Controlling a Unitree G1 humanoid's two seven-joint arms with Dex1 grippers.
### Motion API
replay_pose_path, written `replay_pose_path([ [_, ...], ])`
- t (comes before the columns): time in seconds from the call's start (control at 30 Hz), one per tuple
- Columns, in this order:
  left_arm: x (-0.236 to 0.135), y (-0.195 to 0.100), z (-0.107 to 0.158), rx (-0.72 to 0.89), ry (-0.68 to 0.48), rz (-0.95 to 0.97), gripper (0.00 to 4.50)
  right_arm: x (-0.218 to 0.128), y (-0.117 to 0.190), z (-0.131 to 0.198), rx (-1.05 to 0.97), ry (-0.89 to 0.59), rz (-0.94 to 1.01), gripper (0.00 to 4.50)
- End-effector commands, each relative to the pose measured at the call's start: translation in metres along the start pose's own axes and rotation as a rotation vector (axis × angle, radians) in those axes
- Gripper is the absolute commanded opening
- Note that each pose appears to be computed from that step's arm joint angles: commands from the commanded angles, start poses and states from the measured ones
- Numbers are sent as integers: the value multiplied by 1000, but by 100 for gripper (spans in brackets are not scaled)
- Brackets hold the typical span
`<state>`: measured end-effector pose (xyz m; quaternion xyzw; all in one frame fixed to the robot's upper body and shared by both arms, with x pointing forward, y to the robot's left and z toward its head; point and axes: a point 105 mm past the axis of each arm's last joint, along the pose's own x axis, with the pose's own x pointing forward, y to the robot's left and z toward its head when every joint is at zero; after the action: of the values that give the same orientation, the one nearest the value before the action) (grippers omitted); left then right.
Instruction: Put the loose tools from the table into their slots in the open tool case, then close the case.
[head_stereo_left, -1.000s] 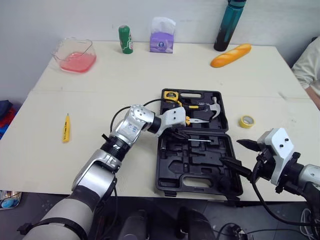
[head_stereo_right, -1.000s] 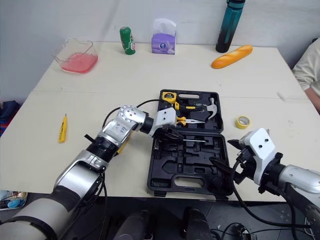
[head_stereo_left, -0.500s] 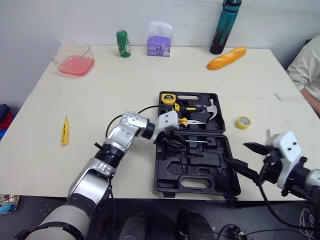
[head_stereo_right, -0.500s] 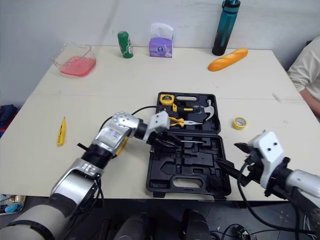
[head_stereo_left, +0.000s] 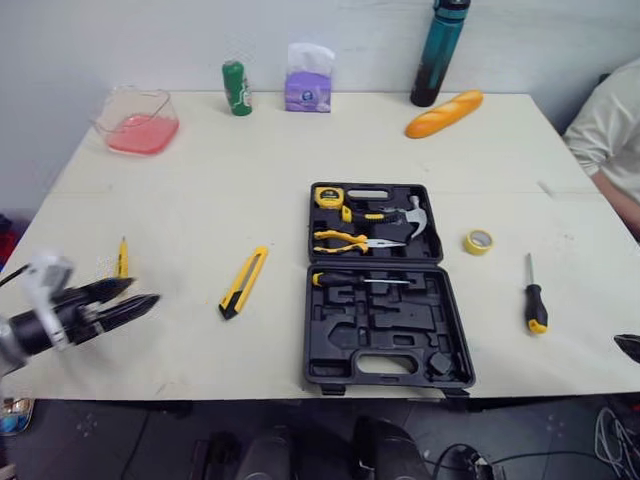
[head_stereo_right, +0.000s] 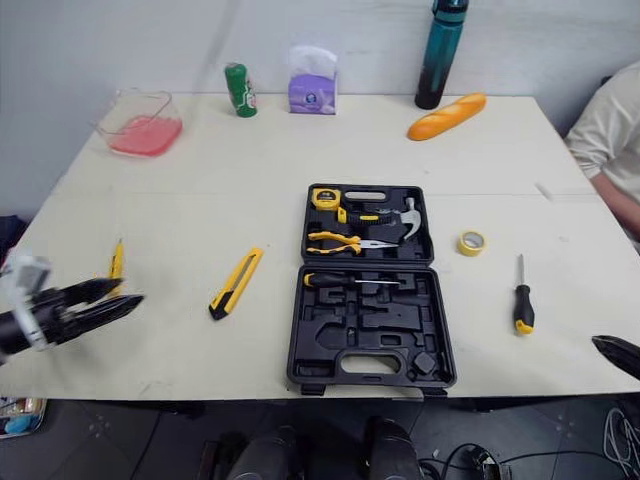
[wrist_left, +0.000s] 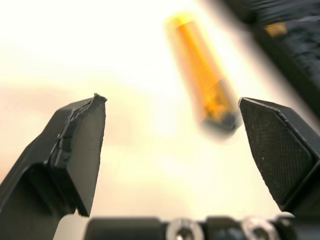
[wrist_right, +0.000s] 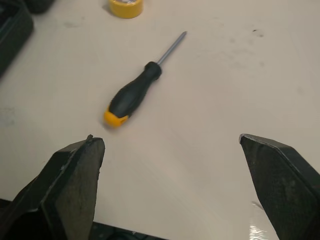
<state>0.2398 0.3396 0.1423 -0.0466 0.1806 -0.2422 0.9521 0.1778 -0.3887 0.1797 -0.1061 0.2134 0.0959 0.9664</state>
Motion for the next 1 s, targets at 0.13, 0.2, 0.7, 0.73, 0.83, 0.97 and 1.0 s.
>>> replay_pose_path([
  [0.13, -55, 32, -10, 5, -14, 268, 447, -2, -22, 3, -32, -2, -46, 450],
  [0.2, -56, 32, -11, 12, -9, 283, 447, 2, -22, 5, -37, -10, -43, 450],
  [0.7, 53, -114, 69, 280, -38, -498, 447, 21, 60, 24, 38, -135, 10, 450],
  [0.73, 59, -131, 77, 316, -50, -587, 447, 26, 66, 22, 72, -147, -8, 450],
  [0.83, 72, -166, 92, 385, -78, -770, 447, 37, 81, 18, 127, -154, -44, 450],
  [0.97, 89, -207, 104, 489, -103, -984, 447, 54, 86, 13, 181, -158, -147, 450],
  [1.0, 92, -211, 105, 500, -109, -1005, 447, 57, 85, 12, 184, -156, -164, 450],
])
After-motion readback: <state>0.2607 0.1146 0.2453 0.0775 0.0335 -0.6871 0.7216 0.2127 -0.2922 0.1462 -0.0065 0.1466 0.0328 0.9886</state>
